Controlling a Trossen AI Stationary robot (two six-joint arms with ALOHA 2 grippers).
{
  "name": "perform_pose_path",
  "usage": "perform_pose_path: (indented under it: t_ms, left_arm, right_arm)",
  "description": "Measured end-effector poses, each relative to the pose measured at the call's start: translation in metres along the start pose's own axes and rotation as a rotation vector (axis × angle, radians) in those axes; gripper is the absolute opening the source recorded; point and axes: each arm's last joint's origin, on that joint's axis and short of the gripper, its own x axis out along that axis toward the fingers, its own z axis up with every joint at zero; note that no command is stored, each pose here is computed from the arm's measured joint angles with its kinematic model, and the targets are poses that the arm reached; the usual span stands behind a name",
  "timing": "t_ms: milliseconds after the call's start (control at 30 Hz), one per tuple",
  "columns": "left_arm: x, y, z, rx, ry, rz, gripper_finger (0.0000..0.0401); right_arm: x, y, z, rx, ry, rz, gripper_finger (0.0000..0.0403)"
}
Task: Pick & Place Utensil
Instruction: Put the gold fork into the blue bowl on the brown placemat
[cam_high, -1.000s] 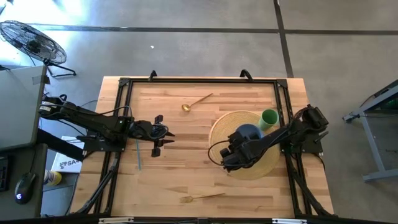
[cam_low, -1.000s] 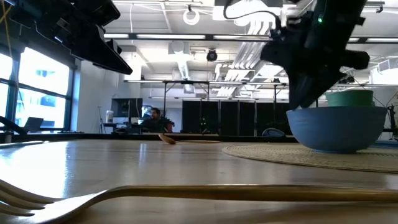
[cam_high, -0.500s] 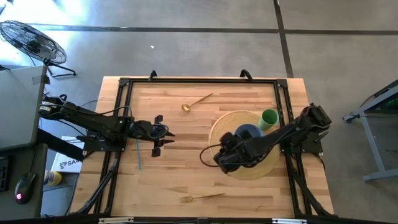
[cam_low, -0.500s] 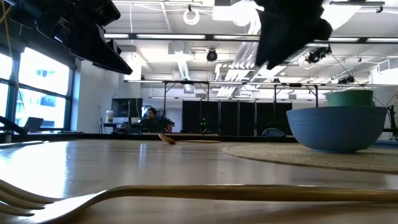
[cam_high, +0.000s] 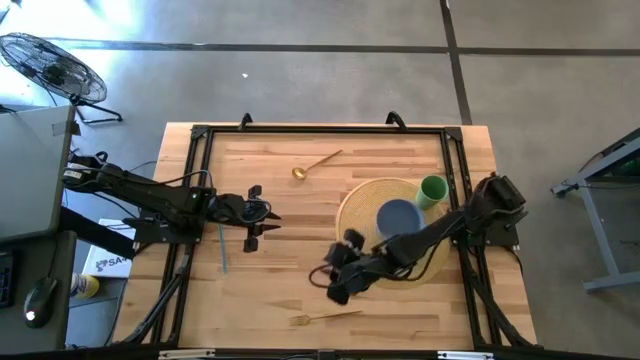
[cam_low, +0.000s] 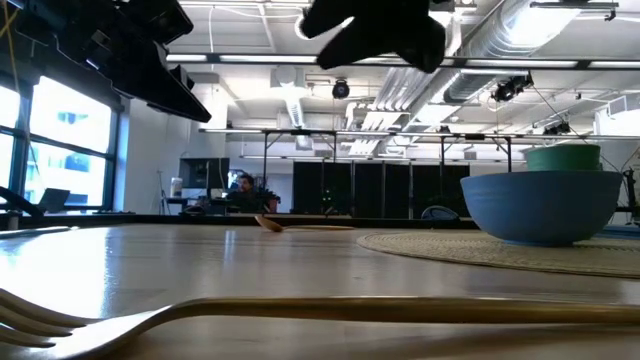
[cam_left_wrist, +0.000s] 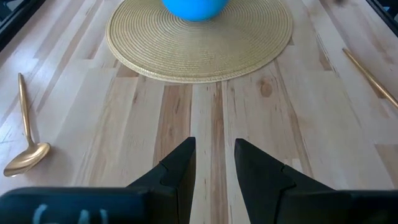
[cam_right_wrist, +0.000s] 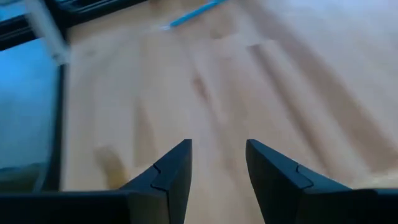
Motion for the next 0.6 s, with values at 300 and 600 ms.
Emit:
perform_pose_path:
  t_ms: [300, 600]
  left_arm:
    - [0.000, 0.000, -0.001, -0.055, 0.005, 0.001, 0.0108]
    - [0.000, 0.000, -0.001, -0.055, 0.004, 0.001, 0.0108]
  right_arm:
    - [0.030, 0.037, -0.030, -0.088, -0.019, 0.142, 0.0144]
    - [0.064, 0.075, -0.031, -0.284, 0.020, 0.244, 0.0144]
